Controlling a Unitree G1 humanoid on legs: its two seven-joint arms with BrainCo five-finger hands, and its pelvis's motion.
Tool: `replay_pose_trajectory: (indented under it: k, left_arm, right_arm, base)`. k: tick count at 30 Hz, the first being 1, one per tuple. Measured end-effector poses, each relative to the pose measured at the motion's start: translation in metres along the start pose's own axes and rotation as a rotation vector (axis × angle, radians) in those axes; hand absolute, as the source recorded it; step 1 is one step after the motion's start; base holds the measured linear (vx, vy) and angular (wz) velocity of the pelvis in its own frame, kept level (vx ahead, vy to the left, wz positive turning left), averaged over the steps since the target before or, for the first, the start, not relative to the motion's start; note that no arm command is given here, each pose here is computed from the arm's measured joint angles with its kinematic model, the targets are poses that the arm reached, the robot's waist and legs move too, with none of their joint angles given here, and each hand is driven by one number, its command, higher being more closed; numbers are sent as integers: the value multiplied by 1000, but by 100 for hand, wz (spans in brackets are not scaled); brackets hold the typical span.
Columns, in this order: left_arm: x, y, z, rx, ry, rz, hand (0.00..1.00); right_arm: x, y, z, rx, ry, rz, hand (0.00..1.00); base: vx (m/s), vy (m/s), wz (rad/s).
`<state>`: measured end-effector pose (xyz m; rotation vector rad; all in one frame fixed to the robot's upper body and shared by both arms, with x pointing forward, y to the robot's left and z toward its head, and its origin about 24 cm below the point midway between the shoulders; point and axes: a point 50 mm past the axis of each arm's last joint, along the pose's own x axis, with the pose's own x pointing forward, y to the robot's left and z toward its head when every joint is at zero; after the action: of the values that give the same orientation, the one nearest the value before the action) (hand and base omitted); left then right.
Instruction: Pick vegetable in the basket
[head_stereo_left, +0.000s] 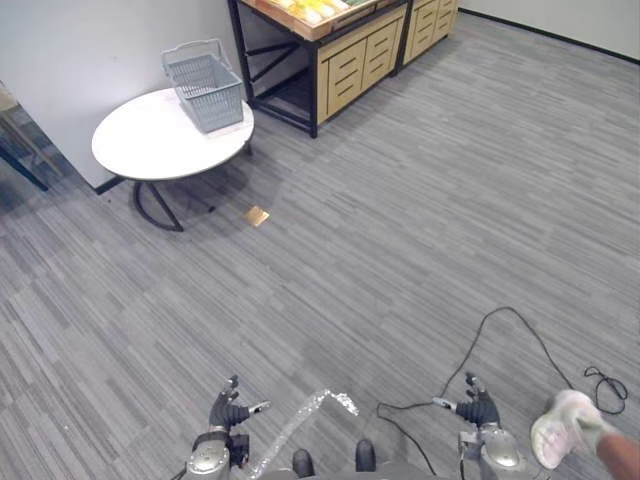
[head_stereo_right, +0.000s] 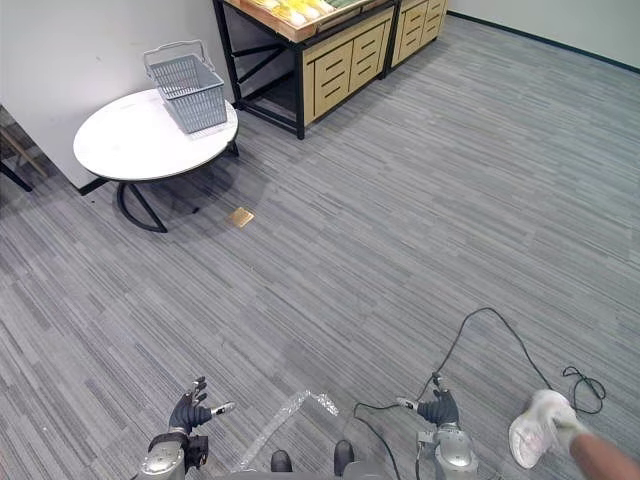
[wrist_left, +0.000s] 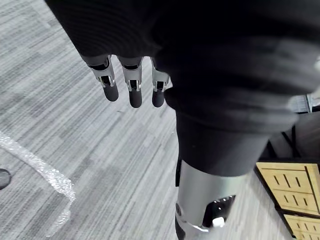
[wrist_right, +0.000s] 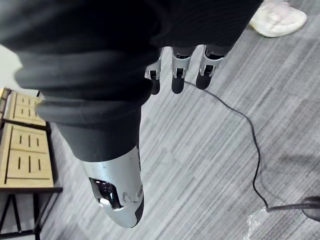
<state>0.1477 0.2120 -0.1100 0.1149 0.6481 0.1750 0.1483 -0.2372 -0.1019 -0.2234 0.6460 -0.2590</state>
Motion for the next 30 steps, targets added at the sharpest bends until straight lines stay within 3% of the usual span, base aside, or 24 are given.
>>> replay_pose_trajectory:
  k: [12, 20, 30]
  left_arm:
    - [-8, 15, -5, -20, 0, 68, 0]
    - [-12, 20, -13, -83, 30, 135, 0]
    - [-8, 14, -5, -116, 5, 149, 0]
  right_arm:
    - [2, -11, 15, 13, -70, -50, 0]
    - [3, -21, 16, 131, -63, -120, 0]
    - [9, -7, 32, 134, -98, -91, 0]
  base:
    - [-18, -10, 2]
    - [-36, 6, -4]
    - [182, 51, 4]
